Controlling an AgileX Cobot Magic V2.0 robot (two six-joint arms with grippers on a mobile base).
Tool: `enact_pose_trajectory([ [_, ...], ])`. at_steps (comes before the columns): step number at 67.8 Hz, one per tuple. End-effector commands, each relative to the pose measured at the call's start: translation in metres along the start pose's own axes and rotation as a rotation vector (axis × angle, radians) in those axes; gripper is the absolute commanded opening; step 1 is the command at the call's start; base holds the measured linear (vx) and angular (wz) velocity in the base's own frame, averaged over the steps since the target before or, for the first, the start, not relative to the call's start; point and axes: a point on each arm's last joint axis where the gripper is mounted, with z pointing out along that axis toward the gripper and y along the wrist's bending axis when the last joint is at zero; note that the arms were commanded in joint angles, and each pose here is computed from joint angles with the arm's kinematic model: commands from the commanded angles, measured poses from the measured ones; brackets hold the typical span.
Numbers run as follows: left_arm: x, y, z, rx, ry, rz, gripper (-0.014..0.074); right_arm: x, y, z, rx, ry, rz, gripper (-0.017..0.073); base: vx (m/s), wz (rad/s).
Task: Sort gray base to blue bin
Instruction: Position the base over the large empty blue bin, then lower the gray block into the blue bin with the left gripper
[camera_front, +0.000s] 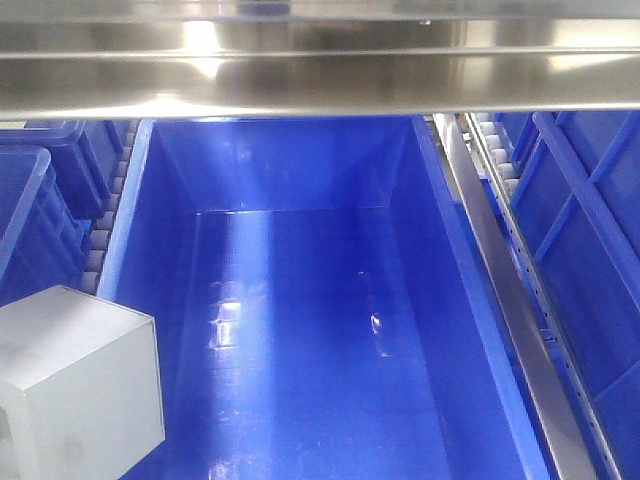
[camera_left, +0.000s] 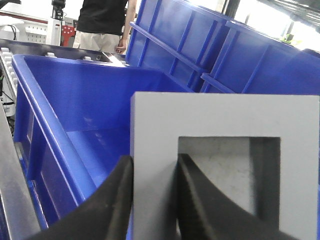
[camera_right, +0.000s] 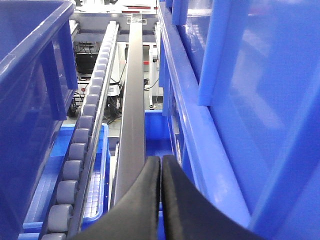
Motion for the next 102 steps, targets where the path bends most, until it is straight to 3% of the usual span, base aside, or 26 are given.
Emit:
enact_pose_trajectory([
  [1,-0.018,-0.007,-0.002,0.054,-0.119,-0.013,-0.0007,-0.006,0.0,0.0,0.009,-0.083,-0.015,-0.0005,0.0,0.0],
  [46,-0.021,-0.009,0.013,0.061,-0.106,-0.011,0.0003,-0.006,0.0,0.0,0.009,-0.081,-0.015,-0.0005,0.0,0.0],
  [79,-0.049,-0.022,0.155,-0.028,0.228,-0.004,0.0026,-0.006,0.0,0.0,0.009,-0.081,-0.015,-0.0005,0.0,0.0],
  [102,-0.026,-0.018,0.261,-0.124,0.492,0.005,0.004,-0.006,0.0,0.0,0.009,-0.083,-0.015,-0.0005,0.0,0.0],
])
